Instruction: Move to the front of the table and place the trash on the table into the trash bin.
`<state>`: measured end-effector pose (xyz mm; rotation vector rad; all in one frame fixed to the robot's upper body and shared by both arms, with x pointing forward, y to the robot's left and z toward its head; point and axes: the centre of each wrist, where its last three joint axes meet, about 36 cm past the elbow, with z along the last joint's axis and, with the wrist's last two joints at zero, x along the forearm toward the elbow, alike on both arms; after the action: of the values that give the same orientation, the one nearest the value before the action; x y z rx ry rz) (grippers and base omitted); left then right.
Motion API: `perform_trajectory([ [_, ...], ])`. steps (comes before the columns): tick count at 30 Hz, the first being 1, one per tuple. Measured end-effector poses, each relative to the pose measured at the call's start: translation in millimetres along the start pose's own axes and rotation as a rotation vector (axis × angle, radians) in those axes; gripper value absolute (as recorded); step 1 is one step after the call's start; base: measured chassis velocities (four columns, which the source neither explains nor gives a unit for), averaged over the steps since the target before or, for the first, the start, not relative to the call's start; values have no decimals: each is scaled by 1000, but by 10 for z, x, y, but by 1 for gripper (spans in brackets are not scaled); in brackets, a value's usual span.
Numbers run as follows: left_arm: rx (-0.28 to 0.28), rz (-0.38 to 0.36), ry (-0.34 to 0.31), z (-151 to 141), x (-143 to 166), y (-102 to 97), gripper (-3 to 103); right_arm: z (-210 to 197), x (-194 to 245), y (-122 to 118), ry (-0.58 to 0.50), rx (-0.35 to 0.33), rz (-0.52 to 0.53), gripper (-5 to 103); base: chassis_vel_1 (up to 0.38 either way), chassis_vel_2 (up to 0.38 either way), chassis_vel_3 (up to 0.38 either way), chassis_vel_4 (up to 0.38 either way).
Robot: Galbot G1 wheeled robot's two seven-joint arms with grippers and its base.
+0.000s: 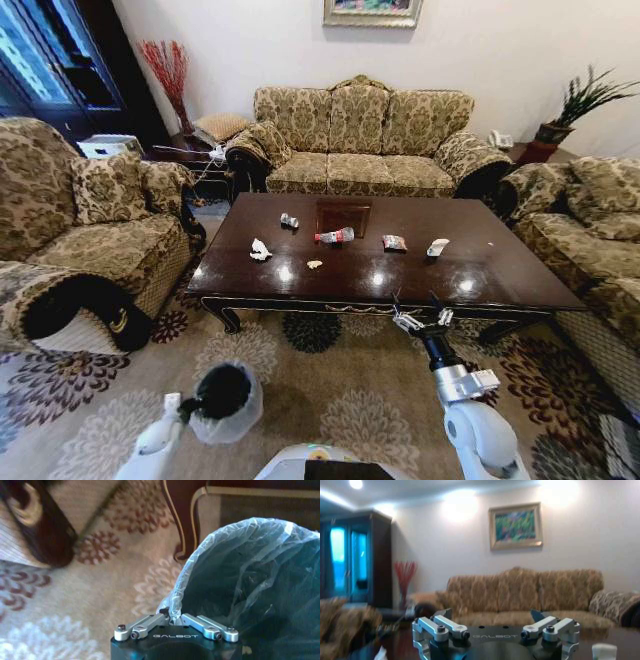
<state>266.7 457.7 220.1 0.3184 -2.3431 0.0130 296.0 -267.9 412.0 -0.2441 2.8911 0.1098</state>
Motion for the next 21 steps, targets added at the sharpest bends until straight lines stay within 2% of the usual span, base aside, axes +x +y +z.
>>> perform_trajectory([
  [1,16,-26,-20,-63,187,49,0,33,-30,17,-24,-18,21,100,0,0,0,0],
  [2,16,-26,-20,-63,187,49,0,33,-30,17,-24,-18,21,100,0,0,0,0],
  [4,44,-69,-60,-196,611,165,0,97,-84,25,-60,-40,45,100,0,0,0,0],
  [5,44,-69,-60,-196,611,165,0,97,-84,25,-60,-40,45,100,0,0,0,0],
  [7,76,-102,-100,-313,987,263,0,152,-99,10,-84,-37,43,100,0,0,0,0],
  [9,84,-111,-119,-358,1093,286,0,167,-97,4,-94,-35,37,100,0,0,0,0],
  [11,98,-144,-177,-437,1310,325,0,210,-82,-11,-111,-31,31,100,0,0,0,0],
  [13,117,-185,-261,-629,1597,362,0,276,-13,-36,-129,-20,16,100,0,0,0,0],
  [15,123,-190,-274,-667,1644,366,0,284,1,-42,-130,-16,10,100,0,0,0,0],
  [17,172,-236,-371,-969,1933,414,0,307,79,-77,-121,11,-18,100,0,0,0,0],
  [18,172,-236,-371,-969,1933,414,0,307,79,-77,-121,11,-18,100,0,0,0,0],
  [20,194,-248,-422,-1160,2090,432,0,301,102,-84,-116,14,-23,100,0,0,0,0],
  [21,218,-246,-484,-1417,2271,415,0,276,96,-91,-121,19,-26,100,0,0,0,0],
])
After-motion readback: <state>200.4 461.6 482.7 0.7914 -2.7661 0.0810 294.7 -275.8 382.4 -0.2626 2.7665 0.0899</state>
